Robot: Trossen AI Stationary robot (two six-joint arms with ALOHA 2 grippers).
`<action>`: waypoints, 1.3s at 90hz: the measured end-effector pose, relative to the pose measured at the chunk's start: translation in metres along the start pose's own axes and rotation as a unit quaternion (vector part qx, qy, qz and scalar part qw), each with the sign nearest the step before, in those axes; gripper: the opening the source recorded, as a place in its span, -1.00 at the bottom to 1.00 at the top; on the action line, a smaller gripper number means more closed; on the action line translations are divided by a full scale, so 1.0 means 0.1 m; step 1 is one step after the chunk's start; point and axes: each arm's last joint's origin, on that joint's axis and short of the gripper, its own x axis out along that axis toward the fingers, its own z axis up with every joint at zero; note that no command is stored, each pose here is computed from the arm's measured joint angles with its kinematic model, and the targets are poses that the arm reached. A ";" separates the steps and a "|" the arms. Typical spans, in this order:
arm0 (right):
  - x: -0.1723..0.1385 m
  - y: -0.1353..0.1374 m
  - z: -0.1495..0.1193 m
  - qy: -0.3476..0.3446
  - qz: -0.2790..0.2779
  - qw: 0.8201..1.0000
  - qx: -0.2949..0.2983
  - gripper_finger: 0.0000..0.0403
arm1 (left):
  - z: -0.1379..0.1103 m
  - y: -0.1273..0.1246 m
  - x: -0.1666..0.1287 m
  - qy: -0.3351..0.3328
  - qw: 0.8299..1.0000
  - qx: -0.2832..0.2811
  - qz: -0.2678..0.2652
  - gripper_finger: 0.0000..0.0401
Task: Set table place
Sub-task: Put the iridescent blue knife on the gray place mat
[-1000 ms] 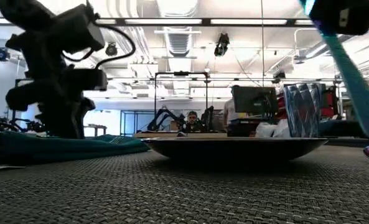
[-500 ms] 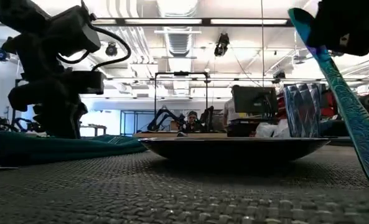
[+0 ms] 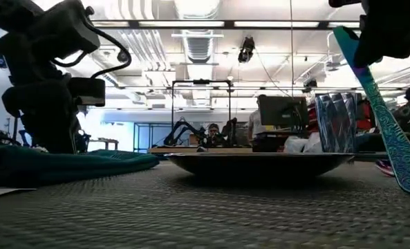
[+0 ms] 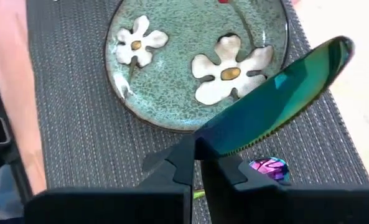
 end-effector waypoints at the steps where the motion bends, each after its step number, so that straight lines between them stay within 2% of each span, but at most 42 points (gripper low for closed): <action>1: 0.00 0.00 0.00 0.000 -0.001 1.000 -0.002 -0.99 | 0.00 -0.01 0.00 -0.001 1.000 0.000 -0.001 -0.62; 17: -0.02 -0.07 0.08 -0.003 -0.004 1.000 -0.014 -1.00 | 0.01 -0.07 -0.03 -0.013 1.000 0.004 -0.006 -0.62; 30: -0.12 -0.09 0.12 -0.012 0.008 1.000 -0.018 -0.99 | 0.12 -0.12 -0.22 -0.001 1.000 0.014 0.022 -0.62; 44: -0.22 -0.10 0.17 -0.046 0.008 0.999 -0.018 -0.99 | 0.46 -0.32 -0.57 -0.074 0.997 0.018 0.019 -0.62; 64: -0.23 -0.09 0.25 -0.093 0.000 0.995 -0.023 -0.99 | 0.82 -0.58 -0.82 -0.197 0.979 0.048 -0.037 -0.62; 76: -0.23 -0.09 0.25 -0.096 0.000 0.995 -0.027 -0.99 | 0.95 -0.71 -0.77 -0.260 0.961 0.051 -0.078 -0.62; 95: -0.29 -0.04 0.29 -0.108 0.018 0.993 -0.041 -1.00 | 1.10 -0.92 -0.44 -0.305 0.939 0.101 -0.123 -0.60; 110: -0.37 0.05 0.37 -0.134 0.047 0.988 -0.062 -1.00 | 1.29 -1.11 -0.18 -0.339 0.921 0.142 -0.127 -0.40; 117: -0.39 0.08 0.40 -0.147 0.059 0.985 -0.072 -1.00 | 1.41 -1.21 -0.06 -0.339 0.920 0.152 -0.126 -0.26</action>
